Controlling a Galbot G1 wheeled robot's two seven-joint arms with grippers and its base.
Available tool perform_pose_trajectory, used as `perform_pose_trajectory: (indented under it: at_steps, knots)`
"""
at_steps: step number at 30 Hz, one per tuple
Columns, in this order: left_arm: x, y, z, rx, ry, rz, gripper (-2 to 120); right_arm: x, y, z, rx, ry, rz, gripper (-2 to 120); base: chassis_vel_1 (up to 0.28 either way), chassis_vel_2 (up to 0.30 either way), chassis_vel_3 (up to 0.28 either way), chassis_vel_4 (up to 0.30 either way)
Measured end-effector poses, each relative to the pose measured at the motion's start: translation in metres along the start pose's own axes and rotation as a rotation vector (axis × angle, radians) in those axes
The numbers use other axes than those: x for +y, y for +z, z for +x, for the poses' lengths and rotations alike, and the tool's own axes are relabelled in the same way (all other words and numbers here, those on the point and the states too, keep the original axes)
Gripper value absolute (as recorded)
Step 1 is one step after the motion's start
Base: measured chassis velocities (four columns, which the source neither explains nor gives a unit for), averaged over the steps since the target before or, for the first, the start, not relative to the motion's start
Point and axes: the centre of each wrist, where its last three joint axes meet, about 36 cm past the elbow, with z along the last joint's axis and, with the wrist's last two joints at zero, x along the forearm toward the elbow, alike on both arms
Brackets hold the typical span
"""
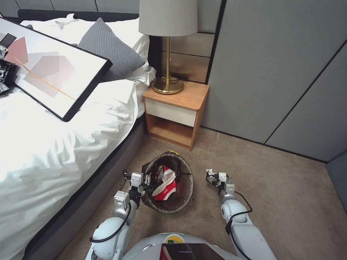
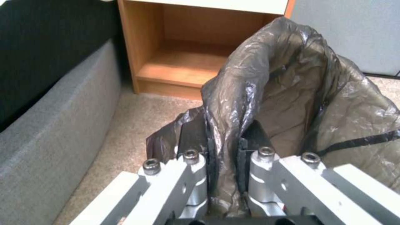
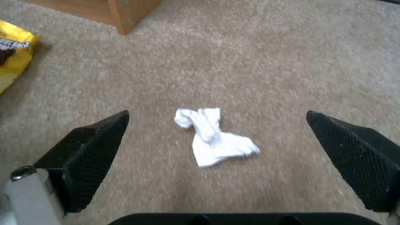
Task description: Pick up the trash bin, then pick up the garbage from the floor and place it into the trash bin.
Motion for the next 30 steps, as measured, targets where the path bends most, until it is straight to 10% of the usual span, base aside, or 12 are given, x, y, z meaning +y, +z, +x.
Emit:
perform_pose_trajectory:
  at_steps: [30]
  knots:
    - [0.001,0.007,-0.005,0.015,-0.005,0.002,7,0.002,0.01,-0.054,0.043,0.002,0.047,100,0.0,0.0,0.0,0.0]
